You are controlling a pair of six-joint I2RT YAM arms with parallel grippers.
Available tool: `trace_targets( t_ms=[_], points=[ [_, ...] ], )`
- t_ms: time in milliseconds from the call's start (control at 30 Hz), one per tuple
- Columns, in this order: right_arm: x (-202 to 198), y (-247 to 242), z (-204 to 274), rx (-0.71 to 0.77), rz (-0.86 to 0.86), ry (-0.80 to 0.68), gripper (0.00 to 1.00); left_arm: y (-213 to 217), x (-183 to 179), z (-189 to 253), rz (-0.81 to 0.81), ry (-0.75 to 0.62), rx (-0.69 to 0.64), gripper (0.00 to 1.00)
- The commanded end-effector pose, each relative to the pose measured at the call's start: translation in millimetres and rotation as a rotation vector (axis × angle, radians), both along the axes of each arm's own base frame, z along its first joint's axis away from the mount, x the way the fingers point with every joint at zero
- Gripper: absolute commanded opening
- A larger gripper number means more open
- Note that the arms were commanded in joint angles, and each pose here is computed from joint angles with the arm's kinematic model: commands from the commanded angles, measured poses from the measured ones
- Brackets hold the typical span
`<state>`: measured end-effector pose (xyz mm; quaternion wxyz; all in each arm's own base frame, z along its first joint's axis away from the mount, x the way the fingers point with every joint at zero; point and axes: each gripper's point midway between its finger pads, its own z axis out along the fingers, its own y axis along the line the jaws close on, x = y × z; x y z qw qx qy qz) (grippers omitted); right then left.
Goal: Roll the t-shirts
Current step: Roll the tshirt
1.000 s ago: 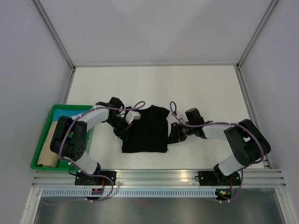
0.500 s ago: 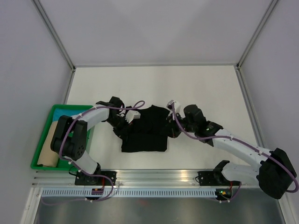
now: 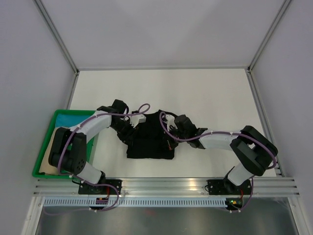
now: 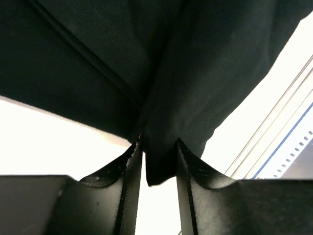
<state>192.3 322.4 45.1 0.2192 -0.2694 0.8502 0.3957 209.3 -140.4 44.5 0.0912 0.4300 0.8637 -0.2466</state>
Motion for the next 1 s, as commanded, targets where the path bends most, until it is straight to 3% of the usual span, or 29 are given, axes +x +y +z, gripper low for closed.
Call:
trace_targets(
  t_ms=[0,100,167,267,333,400,433,467,500,533,600,733,800,867,967],
  points=[
    [20.7,-4.5,-2.6,0.010,-0.069,-0.047,0.03,1.8,14.7,18.9,0.033,-0.091,-0.002,0.38],
    [19.8,-6.6,-12.2,-0.002,-0.075,-0.038,0.03,7.1,20.8,25.2,0.059,-0.136,0.016,0.39],
    [19.7,-8.1,-16.7,-0.010,-0.079,-0.036,0.03,21.4,38.0,31.0,0.153,-0.225,0.096,0.39],
    [21.6,-7.9,-22.3,-0.015,-0.080,-0.039,0.03,27.7,52.6,56.9,0.219,-0.371,0.094,0.52],
    [23.1,-5.9,-21.1,-0.009,-0.078,-0.038,0.03,39.6,62.0,60.0,0.248,-0.444,0.146,0.53],
    [24.7,-5.0,-16.5,-0.001,-0.076,-0.048,0.03,66.1,78.5,65.1,0.346,-0.536,0.275,0.40],
    [25.6,-5.2,-14.9,-0.001,-0.075,-0.052,0.03,72.5,84.6,78.3,0.385,-0.595,0.294,0.30],
    [24.5,-6.0,-14.5,-0.007,-0.068,-0.047,0.03,73.1,88.2,97.8,0.386,-0.677,0.273,0.29],
    [28.2,-5.6,-10.1,0.003,-0.072,-0.050,0.03,65.6,88.7,116.7,0.358,-0.753,0.226,0.32],
    [28.4,-5.5,-8.9,0.010,-0.070,-0.040,0.04,46.5,79.5,146.1,0.287,-0.825,0.099,0.40],
    [29.5,-2.7,-4.9,0.055,-0.064,0.008,0.05,26.2,65.0,145.9,0.161,-0.788,0.065,0.42],
    [34.9,-6.3,-9.2,0.072,-0.081,0.096,0.06,4.0,22.6,88.1,-0.114,-0.727,0.113,0.47],
    [39.6,-7.4,-8.9,0.075,-0.090,0.118,0.06,-16.6,-2.9,74.9,-0.257,-0.704,0.063,0.53],
    [42.7,-8.3,-10.1,0.063,-0.095,0.120,0.06,-24.0,-17.0,56.3,-0.322,-0.660,0.058,0.57],
    [46.7,-8.1,-7.8,0.062,-0.098,0.109,0.06,-26.9,-18.9,33.2,-0.393,-0.707,0.113,0.61]
  ],
)
